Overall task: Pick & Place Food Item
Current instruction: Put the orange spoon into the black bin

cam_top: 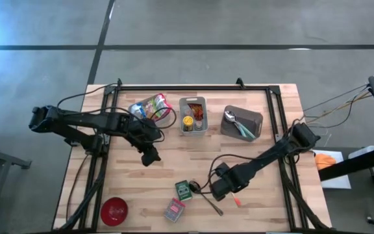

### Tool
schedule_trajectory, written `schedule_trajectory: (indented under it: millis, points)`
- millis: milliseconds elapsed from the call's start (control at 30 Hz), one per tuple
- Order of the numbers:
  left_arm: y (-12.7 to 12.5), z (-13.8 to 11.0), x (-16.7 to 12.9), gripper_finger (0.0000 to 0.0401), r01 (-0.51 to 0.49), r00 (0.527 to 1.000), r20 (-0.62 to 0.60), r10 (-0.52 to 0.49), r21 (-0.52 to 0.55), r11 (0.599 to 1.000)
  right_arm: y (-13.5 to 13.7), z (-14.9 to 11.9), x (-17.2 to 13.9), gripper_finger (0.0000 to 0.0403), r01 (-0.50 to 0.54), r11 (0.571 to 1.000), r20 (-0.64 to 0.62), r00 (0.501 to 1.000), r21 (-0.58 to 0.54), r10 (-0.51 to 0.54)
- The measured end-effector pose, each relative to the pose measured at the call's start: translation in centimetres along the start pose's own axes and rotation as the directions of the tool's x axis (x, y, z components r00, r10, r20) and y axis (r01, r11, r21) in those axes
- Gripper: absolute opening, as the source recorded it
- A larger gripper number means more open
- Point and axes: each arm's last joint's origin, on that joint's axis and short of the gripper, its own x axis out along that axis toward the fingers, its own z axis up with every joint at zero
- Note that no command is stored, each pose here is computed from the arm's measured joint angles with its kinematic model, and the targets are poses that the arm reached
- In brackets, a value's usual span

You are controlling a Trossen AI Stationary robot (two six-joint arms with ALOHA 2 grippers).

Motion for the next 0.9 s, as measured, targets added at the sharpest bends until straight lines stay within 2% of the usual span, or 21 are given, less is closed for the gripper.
schedule_trajectory:
  millis: [167,267,400,500,667,900]
  points:
    - [0.1,-0.1,0.0,0.0192,-0.009,1.000,-0.012,0.009,0.004,1.000,-0.2,0.0,0.4,0.0129,0.002,1.000,-0.001,1.000,0.002,-0.002]
    - [0.1,-0.1,0.0,0.0192,-0.008,1.000,-0.012,0.009,0.019,1.000,0.1,0.1,0.7,0.0129,-0.048,0.999,0.003,0.999,0.003,0.048]
    - [0.1,-0.1,0.0,0.0192,-0.008,1.000,-0.011,0.009,0.019,1.000,-0.2,0.1,1.2,0.0124,-0.047,0.999,0.001,0.999,0.016,0.047]
    - [0.1,-0.1,0.0,0.0192,-0.008,1.000,-0.011,0.009,0.022,1.000,-0.5,0.1,1.5,0.0098,-0.043,0.999,-0.005,0.999,0.026,0.043]
    - [0.1,-0.1,0.0,0.0192,-0.008,1.000,-0.012,0.008,0.022,1.000,-0.8,0.2,1.7,0.0022,-0.027,1.000,-0.009,1.000,0.003,0.027]
    - [0.1,-0.1,0.0,0.0192,-0.008,1.000,-0.012,0.008,0.022,1.000,-0.9,0.7,1.2,0.0010,-0.036,0.999,-0.016,0.999,-0.009,0.036]
